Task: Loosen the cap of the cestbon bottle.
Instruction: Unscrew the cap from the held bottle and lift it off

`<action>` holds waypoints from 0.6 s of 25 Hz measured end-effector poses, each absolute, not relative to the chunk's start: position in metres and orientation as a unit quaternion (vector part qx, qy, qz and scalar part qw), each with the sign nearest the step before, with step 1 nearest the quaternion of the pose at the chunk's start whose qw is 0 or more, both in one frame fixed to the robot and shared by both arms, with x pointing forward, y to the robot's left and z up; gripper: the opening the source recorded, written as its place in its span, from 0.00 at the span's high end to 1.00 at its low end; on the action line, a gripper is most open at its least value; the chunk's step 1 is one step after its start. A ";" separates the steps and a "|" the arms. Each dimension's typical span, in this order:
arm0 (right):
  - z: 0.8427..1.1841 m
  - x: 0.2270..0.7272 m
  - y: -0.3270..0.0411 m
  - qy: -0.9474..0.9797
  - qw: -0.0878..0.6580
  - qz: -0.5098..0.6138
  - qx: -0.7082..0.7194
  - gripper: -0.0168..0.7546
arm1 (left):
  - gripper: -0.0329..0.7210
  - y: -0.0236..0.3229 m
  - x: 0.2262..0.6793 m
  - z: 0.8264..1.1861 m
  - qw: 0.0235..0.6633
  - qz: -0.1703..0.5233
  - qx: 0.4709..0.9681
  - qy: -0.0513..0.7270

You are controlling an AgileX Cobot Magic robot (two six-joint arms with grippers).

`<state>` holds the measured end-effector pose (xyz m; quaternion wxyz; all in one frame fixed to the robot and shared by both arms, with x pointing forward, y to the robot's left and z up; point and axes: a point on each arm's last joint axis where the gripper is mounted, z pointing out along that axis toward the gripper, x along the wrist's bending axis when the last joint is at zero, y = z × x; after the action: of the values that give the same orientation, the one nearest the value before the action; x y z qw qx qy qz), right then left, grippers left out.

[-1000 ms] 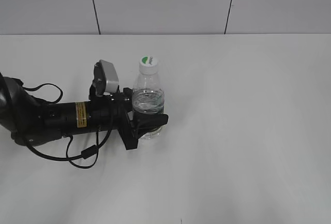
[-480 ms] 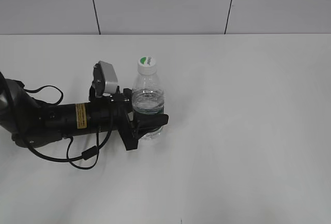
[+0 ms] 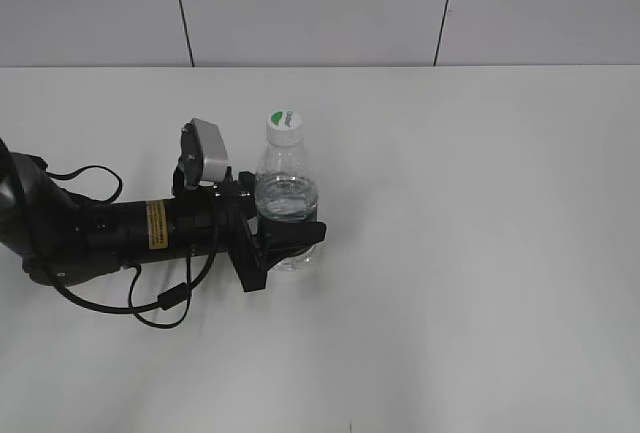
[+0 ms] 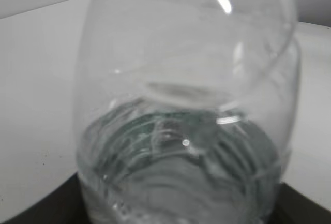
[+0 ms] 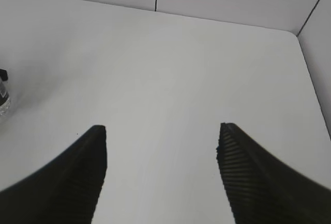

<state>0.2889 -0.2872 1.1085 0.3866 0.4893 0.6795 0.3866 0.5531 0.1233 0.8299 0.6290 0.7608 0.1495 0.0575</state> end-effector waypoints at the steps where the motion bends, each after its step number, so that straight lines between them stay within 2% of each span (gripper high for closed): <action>1: 1.114 0.298 -0.287 0.684 0.387 0.382 0.486 0.31 | 0.42 0.123 0.553 0.830 0.629 0.057 0.761 0.150; 5: 1.133 0.341 -0.284 0.699 0.372 0.362 0.492 0.30 | 0.42 0.123 0.553 0.830 0.629 0.057 0.761 0.149; 8: 1.146 0.377 -0.282 0.710 0.353 0.347 0.501 0.25 | 0.42 0.123 0.553 0.830 0.629 0.057 0.761 0.149; 10: 1.146 0.410 -0.280 0.723 0.329 0.329 0.511 0.21 | 0.42 0.123 0.553 0.830 0.629 0.057 0.761 0.149; 15: 1.155 0.469 -0.273 0.733 0.297 0.327 0.517 0.20 | 0.42 0.123 0.553 0.830 0.630 0.057 0.760 0.148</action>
<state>0.4694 -0.2727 1.1552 0.2966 0.5170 0.7331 0.3275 0.5529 0.1232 0.8301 0.6297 0.7604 0.1482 0.0567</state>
